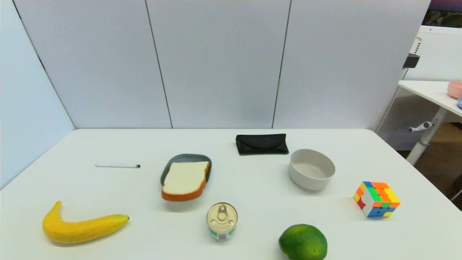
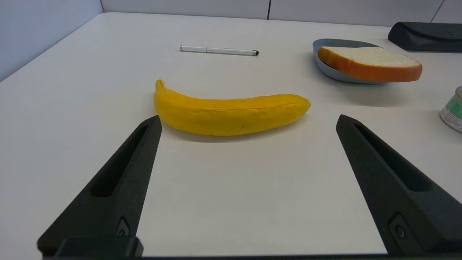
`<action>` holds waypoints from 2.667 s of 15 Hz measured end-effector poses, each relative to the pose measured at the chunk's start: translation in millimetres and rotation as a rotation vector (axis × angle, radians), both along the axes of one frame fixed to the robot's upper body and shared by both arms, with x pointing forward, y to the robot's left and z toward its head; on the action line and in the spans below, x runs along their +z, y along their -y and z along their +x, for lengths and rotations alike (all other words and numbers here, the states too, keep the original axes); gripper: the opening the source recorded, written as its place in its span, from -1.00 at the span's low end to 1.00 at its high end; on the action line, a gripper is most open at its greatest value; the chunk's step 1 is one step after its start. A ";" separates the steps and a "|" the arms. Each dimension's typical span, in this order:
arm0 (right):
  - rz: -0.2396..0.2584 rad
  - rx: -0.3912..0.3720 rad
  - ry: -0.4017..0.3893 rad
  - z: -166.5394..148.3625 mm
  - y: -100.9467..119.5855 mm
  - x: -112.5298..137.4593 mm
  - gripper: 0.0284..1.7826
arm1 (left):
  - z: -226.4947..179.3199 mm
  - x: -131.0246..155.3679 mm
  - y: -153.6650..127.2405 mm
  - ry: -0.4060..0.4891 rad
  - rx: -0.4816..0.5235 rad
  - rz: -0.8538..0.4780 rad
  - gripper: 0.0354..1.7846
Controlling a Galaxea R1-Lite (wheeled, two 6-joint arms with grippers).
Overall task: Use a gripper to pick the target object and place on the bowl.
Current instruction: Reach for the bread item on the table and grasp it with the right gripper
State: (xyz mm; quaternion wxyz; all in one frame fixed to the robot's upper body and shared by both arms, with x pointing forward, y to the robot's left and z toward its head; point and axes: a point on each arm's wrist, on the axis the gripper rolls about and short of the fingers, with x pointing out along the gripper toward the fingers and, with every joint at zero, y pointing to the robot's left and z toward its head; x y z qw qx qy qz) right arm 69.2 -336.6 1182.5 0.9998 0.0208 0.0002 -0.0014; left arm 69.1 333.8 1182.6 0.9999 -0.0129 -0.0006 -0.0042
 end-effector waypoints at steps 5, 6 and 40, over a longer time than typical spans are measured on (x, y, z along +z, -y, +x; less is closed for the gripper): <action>0.001 0.000 0.000 0.0 0.0 0.0 0.92 | 0.0 0.0 0.0 0.000 -0.001 0.000 0.91; 0.001 0.000 0.000 0.0 0.0 0.0 0.92 | 0.0 0.0 0.0 0.000 -0.001 0.000 0.91; -0.077 0.098 -0.179 8.6 -0.8 93.0 0.92 | 0.0 0.0 0.0 0.000 0.000 0.000 0.91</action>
